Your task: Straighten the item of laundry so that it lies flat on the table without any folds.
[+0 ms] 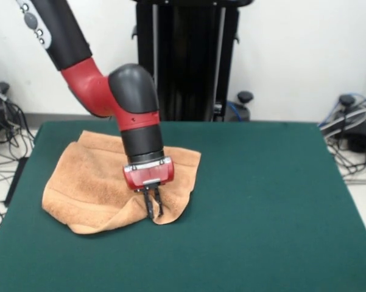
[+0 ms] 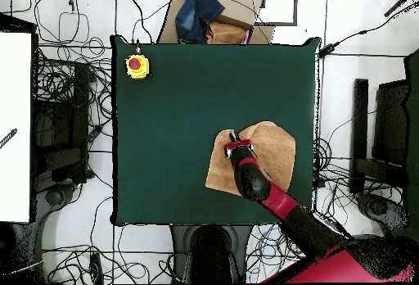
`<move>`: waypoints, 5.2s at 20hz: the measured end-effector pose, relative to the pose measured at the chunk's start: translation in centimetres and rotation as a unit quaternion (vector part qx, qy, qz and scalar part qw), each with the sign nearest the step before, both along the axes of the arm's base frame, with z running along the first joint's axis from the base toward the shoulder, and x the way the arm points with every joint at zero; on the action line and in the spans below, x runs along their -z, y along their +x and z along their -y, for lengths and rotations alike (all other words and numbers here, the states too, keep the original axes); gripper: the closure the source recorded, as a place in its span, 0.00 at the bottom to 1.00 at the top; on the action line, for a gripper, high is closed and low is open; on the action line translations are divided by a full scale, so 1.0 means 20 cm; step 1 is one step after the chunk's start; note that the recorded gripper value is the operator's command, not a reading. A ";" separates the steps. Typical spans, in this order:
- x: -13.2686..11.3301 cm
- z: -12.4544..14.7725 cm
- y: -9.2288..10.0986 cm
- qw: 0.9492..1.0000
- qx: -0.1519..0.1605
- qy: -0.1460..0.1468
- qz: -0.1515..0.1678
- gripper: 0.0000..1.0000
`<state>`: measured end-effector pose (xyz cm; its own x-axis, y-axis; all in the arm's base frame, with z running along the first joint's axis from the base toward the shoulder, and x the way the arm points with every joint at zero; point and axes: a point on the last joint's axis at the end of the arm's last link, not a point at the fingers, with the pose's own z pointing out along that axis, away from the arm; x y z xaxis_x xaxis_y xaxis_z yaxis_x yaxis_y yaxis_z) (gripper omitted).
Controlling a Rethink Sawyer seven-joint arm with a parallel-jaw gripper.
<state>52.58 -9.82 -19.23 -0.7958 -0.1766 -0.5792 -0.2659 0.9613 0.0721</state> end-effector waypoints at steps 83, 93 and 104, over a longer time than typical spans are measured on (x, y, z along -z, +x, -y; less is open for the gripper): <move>0.08 -0.68 0.23 0.992 -0.029 0.092 0.082 1.00; 0.06 -0.62 0.23 0.993 -0.032 0.084 0.078 1.00; 0.06 -0.45 0.19 0.995 -0.017 0.074 0.072 1.00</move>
